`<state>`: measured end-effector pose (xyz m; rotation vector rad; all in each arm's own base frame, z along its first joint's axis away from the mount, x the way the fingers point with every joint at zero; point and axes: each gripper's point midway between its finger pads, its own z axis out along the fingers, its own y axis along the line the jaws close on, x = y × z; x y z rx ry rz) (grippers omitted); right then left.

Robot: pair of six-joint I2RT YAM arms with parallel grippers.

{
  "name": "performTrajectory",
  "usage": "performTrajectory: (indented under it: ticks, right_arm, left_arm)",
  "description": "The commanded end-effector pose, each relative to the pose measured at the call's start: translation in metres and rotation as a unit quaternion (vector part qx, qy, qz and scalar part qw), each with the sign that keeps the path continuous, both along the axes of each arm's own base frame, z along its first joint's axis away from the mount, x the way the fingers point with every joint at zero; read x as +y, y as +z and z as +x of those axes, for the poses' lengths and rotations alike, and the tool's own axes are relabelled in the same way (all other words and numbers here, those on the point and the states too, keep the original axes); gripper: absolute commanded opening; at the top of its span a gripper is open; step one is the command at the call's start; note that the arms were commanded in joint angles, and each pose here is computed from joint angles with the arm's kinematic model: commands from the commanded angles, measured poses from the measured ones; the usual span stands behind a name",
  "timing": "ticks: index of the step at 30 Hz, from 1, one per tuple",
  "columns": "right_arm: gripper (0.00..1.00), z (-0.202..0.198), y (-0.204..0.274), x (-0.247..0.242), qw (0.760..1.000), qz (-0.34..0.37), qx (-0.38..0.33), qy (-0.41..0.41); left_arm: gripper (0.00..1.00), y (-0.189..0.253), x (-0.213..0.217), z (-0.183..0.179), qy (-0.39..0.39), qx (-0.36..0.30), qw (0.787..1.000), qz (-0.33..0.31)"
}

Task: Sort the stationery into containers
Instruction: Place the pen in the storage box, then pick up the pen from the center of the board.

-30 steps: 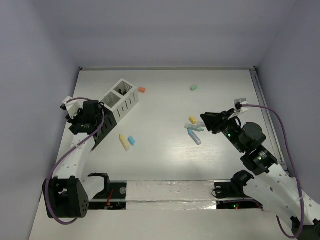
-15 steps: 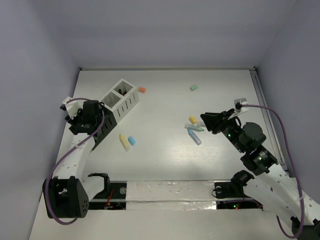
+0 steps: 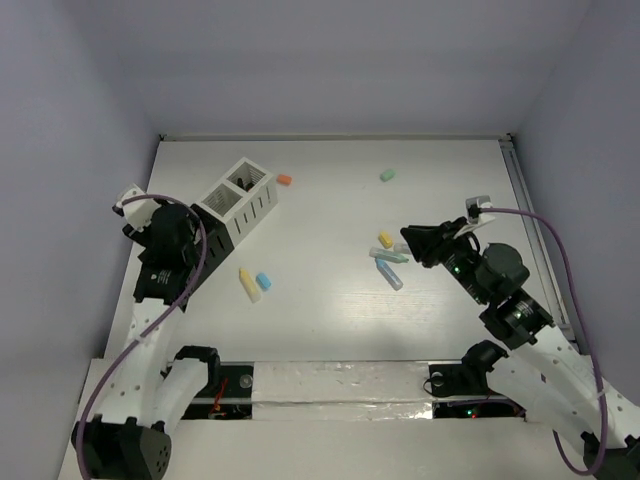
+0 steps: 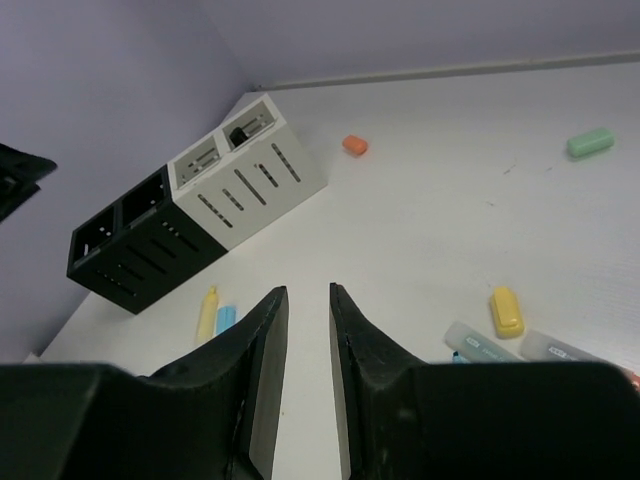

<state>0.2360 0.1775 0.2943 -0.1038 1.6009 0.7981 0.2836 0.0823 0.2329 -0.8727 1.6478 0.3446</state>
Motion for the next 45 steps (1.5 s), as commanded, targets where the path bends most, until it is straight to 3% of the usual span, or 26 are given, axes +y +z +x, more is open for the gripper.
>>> performTrajectory:
  ticks: [1, 7, 12, 21, 31, 37, 45]
  right_arm:
    - [0.28, 0.004, 0.012, 0.002, 1.0, 0.0, -0.014, 0.0]
    - [0.08, 0.014, -0.001, 0.009, 1.0, -0.022, 0.001, 0.002]
    - [0.0, 0.02, -0.014, 0.023, 0.999, -0.035, 0.017, 0.027]
    - [0.0, 0.026, -0.021, 0.048, 0.996, -0.036, 0.009, 0.077]
    - [0.0, 0.061, -0.071, 0.081, 0.99, -0.065, 0.067, 0.101]
    - [0.0, 0.088, -0.108, 0.068, 0.983, -0.115, 0.141, 0.025]
    - [0.01, 0.11, -0.127, 0.039, 0.972, -0.151, 0.165, -0.076]
  left_arm:
    - [0.44, 0.058, -0.029, 0.013, -0.102, -0.083, 0.991, -0.009]
    - [0.45, 0.076, -0.065, 0.009, -0.222, -0.112, 0.968, -0.01]
    - [0.46, 0.063, -0.092, 0.003, -0.3, -0.109, 0.948, -0.018]
    - [0.49, 0.061, -0.122, -0.006, -0.392, -0.111, 0.913, -0.007]
    - [0.56, 0.072, -0.145, -0.015, -0.444, -0.151, 0.883, -0.008]
    - [0.59, 0.071, -0.154, -0.015, -0.462, -0.145, 0.875, 0.001]
    - [0.59, 0.061, -0.167, -0.009, -0.488, -0.12, 0.865, 0.0]
